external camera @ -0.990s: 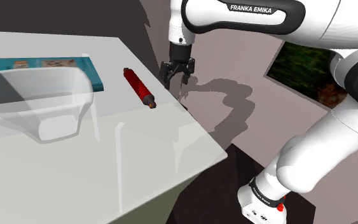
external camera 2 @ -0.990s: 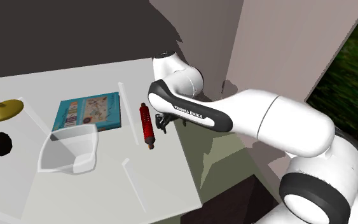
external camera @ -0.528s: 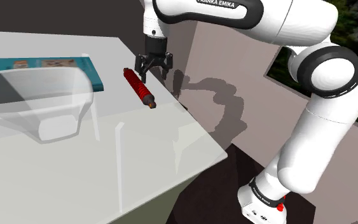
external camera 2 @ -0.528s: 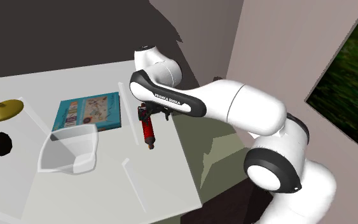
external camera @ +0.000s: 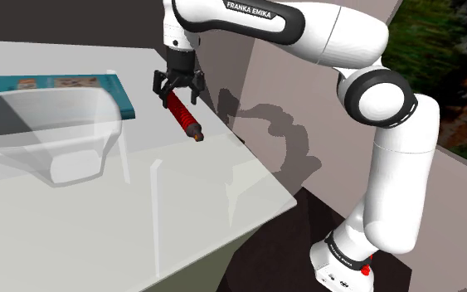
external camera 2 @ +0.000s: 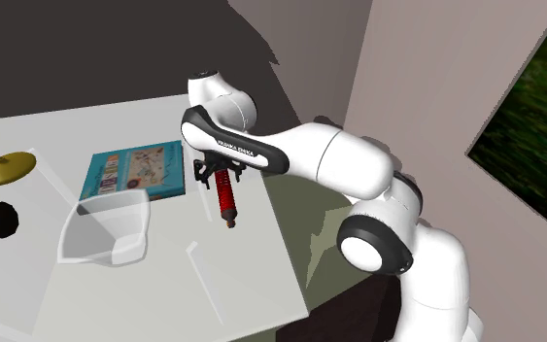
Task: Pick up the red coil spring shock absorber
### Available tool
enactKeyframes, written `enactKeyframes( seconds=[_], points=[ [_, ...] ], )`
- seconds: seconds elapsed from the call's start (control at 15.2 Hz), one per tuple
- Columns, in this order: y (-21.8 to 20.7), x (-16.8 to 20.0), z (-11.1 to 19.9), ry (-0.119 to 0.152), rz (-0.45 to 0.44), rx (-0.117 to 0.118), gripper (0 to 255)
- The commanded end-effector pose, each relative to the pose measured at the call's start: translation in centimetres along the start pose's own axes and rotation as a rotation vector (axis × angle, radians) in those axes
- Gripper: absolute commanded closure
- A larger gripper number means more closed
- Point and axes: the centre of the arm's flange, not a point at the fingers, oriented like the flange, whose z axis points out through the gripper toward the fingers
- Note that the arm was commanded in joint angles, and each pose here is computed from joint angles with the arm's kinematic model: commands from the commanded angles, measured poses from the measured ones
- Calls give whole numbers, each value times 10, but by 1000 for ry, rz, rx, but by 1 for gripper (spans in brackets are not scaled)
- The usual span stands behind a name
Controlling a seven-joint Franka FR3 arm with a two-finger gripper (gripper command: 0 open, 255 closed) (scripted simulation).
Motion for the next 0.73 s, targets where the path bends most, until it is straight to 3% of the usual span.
enactKeyframes(
  seconds=[0.0,0.26,0.33,0.66],
  points=[
    [0,3,9,1,0,1,0],
    [1,4,23,1,0,1,0],
    [0,4,22,1,0,1,255],
    [0,4,23,1,0,1,255]
  ],
)
